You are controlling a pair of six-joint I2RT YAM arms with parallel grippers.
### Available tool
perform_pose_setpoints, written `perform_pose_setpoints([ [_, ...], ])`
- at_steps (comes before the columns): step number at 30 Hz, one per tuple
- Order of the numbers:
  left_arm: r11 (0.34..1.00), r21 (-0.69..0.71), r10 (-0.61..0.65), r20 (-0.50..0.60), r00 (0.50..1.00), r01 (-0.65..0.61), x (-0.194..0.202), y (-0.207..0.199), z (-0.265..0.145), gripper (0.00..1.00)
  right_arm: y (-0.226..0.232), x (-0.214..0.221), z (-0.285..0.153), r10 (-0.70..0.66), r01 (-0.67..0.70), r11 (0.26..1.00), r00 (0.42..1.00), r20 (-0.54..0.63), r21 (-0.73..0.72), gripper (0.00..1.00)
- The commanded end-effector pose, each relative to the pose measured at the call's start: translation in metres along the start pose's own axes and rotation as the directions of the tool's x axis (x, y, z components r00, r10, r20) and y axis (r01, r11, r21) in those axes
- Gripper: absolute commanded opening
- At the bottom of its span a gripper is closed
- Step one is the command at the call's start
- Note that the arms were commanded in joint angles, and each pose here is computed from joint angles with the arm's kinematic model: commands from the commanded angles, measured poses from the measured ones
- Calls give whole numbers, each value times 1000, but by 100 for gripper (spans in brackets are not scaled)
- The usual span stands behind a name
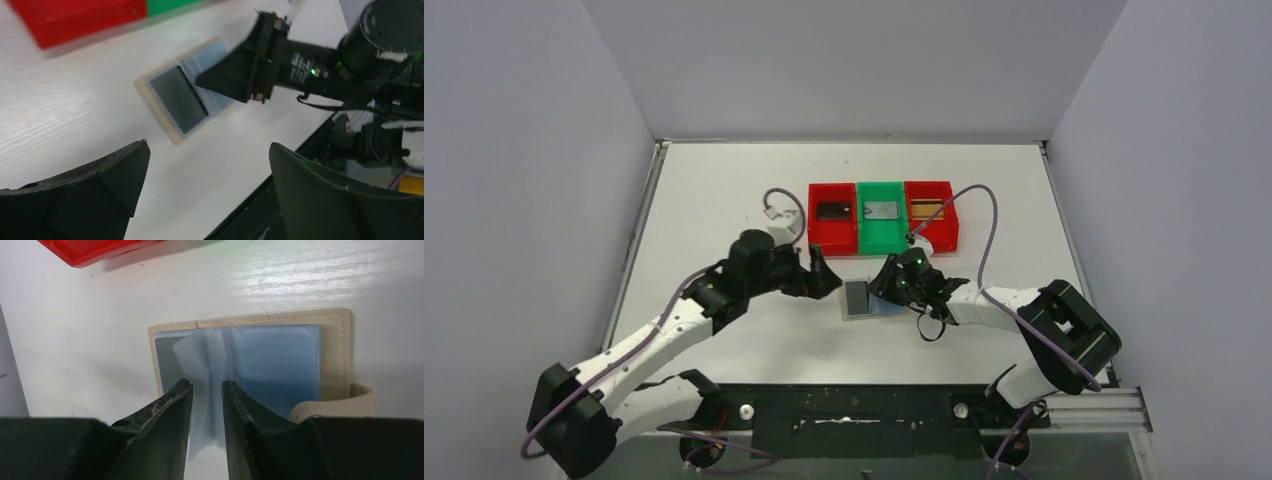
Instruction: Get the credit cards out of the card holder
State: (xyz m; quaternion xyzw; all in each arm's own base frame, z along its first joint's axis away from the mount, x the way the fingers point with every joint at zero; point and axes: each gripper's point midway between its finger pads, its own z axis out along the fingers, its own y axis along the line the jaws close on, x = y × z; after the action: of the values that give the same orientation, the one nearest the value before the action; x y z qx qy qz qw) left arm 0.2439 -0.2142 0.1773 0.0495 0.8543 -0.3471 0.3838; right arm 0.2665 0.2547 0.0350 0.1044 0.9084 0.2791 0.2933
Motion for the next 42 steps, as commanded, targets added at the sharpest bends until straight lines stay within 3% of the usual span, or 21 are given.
perform_pose_setpoints([
  [1, 995, 84, 61, 21, 998, -62, 6, -56, 37, 92, 19, -21, -7, 55, -49, 992, 997, 52, -116, 29],
  [8, 979, 192, -77, 21, 997, 72, 30, -75, 74, 88, 8, -27, -11, 100, -90, 987, 992, 72, -129, 29],
  [15, 971, 206, -116, -45, 992, 123, 58, -75, 105, 80, -2, -33, -17, 122, -111, 988, 987, 102, -104, 30],
  [30, 969, 212, -116, -71, 991, 129, 67, -81, 117, 70, -54, -50, -43, 27, -67, 979, 979, 204, 194, 32],
  [36, 990, 91, -103, -15, 995, 104, 58, -59, 105, 68, -18, -59, -56, -30, 22, 999, 974, 224, 40, 35],
  [42, 990, -38, -130, 77, 989, 133, 47, -29, 82, 64, 20, -47, -48, -46, 61, 994, 986, 158, -95, 34],
])
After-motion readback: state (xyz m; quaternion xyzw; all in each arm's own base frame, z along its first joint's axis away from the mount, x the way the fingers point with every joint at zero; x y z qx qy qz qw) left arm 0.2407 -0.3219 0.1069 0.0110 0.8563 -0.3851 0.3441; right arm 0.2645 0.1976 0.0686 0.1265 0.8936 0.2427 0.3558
